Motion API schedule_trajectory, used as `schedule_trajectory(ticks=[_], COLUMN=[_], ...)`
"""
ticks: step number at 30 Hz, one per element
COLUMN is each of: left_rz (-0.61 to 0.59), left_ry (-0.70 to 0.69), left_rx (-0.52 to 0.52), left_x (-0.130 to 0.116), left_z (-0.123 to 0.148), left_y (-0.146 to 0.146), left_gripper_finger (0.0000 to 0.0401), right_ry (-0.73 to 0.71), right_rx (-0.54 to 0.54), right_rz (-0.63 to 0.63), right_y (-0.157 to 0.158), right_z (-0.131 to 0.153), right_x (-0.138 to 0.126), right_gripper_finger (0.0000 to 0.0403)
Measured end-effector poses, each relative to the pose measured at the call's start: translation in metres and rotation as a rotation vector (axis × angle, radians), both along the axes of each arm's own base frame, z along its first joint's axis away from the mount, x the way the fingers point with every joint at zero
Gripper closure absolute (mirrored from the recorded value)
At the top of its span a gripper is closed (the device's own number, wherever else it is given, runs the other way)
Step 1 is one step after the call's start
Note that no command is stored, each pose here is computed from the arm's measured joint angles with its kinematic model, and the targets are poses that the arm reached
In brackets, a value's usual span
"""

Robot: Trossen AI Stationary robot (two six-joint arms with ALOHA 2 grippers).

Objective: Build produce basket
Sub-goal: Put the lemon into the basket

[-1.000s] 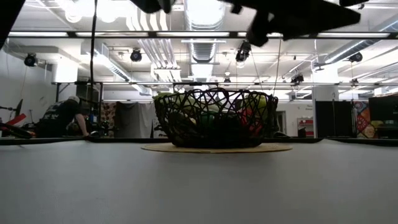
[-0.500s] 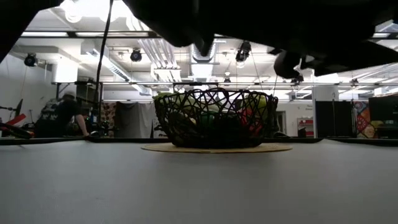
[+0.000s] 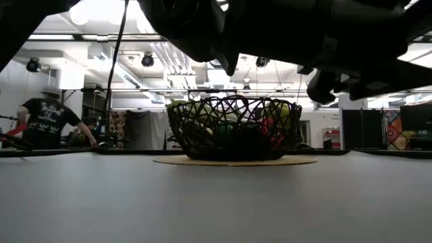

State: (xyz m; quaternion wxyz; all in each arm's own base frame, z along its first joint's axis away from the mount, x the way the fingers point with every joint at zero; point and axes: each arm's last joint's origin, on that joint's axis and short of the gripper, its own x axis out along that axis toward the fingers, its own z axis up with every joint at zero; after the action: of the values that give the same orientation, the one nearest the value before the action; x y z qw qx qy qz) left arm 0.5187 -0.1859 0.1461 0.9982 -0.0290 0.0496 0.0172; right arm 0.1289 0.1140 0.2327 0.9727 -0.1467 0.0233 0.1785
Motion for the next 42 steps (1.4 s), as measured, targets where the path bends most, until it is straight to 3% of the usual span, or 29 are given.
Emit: schedule_trajectory(ticks=[10,19,23,29,34,42], left_rz=[0.011,-0.030,-0.047,-0.042,-0.031,-0.026], left_ry=[-0.016,-0.025,-0.068,0.008,-0.030,0.004], left_rx=[-0.006,0.020,-0.002,-0.006,-0.068,-0.084], left_x=[0.002,0.024,0.034,0.042,0.045,0.045], left_z=[0.002,-0.021,-0.012,-0.037,-0.030,-0.036], left_y=[0.006,-0.001,0.001,0.001,0.005,0.006], left_gripper_finger=[0.0088,0.0088,0.0088,0.0088,0.0088,0.0088], right_ry=[-0.005,-0.004,0.001,0.002,0.006,0.006], right_rx=[0.005,0.015,0.018,0.020,0.027,0.027], right_rz=[0.000,-0.002,-0.002,-0.002,-0.003,-0.003], right_y=[0.000,0.000,-0.001,-0.002,-0.002,-0.002], right_z=[0.001,0.001,0.001,0.002,0.001,0.002], right_x=[0.000,0.000,-0.001,-0.002,-0.002,-0.002], right_gripper_finger=[0.0174,0.0174,0.0174,0.0174,0.0174,0.0174])
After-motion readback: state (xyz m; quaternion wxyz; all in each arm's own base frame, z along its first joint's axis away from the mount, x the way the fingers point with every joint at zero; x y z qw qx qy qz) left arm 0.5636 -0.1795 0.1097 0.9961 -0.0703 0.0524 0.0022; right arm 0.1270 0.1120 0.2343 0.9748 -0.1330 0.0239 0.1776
